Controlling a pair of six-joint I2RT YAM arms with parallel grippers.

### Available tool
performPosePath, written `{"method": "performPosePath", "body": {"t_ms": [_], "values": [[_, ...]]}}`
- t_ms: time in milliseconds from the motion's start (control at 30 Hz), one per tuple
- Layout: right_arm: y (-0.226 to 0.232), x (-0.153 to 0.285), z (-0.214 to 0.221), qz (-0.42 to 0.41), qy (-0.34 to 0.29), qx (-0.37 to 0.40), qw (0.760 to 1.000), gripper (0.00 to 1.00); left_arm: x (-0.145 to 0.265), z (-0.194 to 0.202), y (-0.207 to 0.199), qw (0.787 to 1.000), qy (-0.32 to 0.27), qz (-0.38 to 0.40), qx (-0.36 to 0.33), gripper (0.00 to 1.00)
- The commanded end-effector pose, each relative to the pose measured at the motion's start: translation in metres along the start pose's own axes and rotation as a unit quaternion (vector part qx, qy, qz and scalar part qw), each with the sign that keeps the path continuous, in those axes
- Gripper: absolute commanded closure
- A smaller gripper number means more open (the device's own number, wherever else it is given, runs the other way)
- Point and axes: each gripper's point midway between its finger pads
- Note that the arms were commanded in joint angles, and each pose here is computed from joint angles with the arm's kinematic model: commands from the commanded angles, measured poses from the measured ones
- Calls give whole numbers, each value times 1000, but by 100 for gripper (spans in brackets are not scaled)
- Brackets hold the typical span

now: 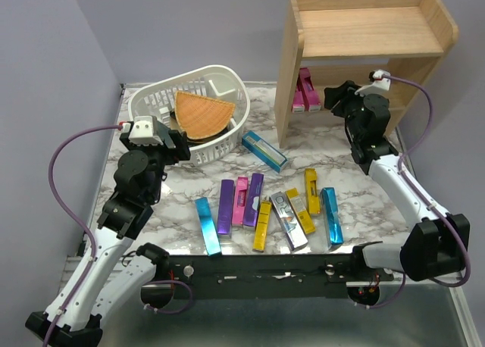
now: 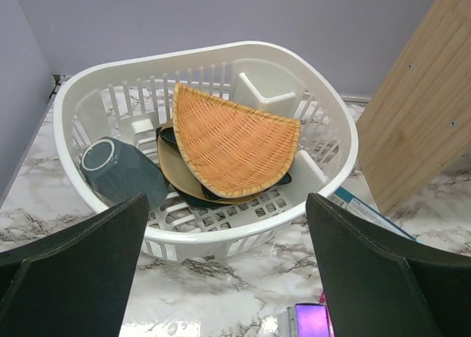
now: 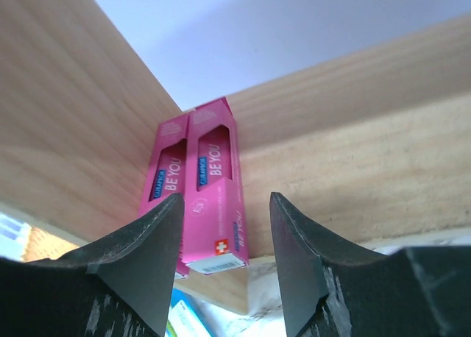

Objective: Place and organize the toothpastes onto the shelf
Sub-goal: Place the toothpaste on the shelf.

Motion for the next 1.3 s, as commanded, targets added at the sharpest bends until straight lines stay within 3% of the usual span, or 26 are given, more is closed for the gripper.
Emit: {"method": "performPosePath", "body": {"t_ms": [0,600,933,1267], "values": [[-2,-13,29,-37,33,-93,994,41,-1,1,0,1000,0,3,1,1],[8,-52,52,-81,76,-153,982,43,-3,5,-3,1000,7,8,-2,1],[13,-56,69,-106,107,-144,978,53,-3,5,-4,1000,7,13,-3,1],[29,-50,80,-153,137,-156,966,56,-3,6,-4,1000,9,14,-4,1]]}}
Point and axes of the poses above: each gripper's point midway between its finger pads, its own x axis back along the fingers, its own y axis along the line the jaws close on, z = x × y, and after that the axes turned 3 degrees about -x, right-handed
